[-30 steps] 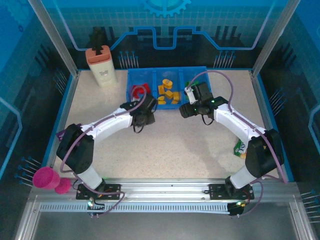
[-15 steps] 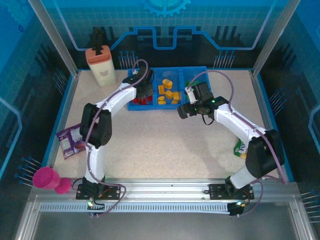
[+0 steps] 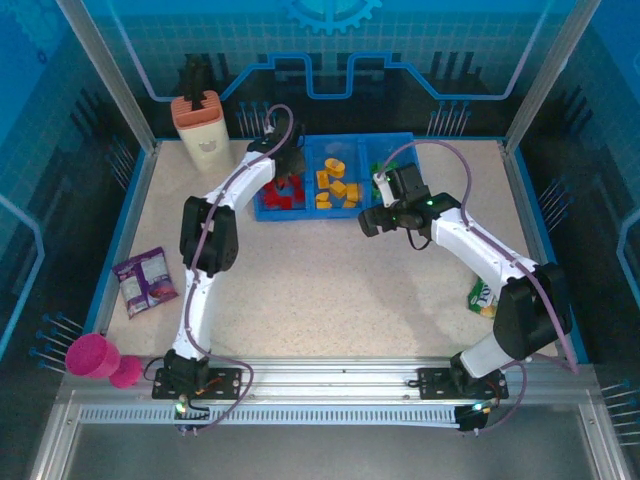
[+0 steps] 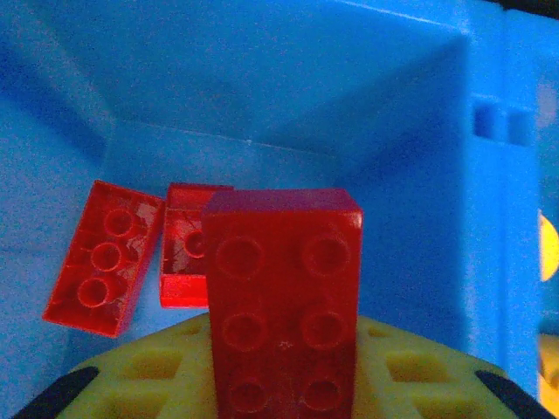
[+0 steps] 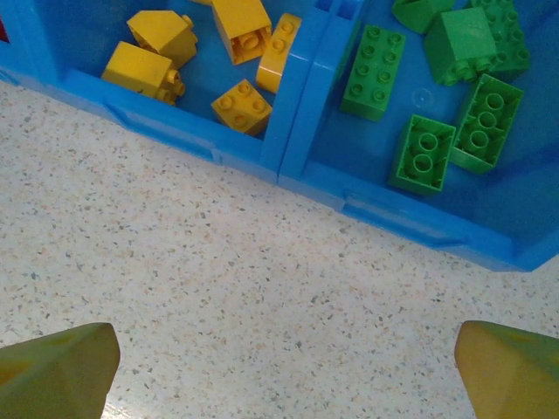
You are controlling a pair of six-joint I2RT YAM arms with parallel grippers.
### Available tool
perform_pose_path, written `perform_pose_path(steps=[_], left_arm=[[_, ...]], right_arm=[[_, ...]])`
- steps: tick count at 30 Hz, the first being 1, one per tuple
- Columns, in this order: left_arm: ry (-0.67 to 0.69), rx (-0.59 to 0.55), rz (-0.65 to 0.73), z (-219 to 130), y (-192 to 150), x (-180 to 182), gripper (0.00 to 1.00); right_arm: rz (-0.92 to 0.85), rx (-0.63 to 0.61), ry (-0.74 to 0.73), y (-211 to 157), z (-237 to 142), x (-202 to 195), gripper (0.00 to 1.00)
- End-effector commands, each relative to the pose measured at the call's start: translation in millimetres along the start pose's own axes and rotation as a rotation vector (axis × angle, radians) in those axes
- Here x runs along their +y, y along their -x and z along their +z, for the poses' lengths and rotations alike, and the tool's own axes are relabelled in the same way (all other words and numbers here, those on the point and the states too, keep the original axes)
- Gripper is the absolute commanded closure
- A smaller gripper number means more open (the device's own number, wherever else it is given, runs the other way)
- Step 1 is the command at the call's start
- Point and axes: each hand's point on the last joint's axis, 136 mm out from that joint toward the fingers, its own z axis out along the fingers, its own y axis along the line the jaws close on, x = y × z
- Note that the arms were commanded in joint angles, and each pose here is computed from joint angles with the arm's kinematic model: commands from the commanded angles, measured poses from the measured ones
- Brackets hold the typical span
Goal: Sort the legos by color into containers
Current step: Place the lego in the container.
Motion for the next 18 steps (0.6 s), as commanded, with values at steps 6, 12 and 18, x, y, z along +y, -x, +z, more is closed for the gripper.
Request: perform_pose_path(steps=[6, 12, 18], left_arm=[[-0.015, 0.014, -0.016, 5, 6, 7, 0.51], [-0.06, -0.025, -0.006, -19, 23, -2, 0.4], [-0.125, -0.193, 0.109, -111, 58, 1, 0.22]], right_arm=[[0.015, -0.036, -0.044, 13, -19, -12, 0.0], [0.013, -0.049, -0.069, 17, -27, -17, 0.0], [-0.001, -0.076, -0.144, 18, -35, -33, 0.0]])
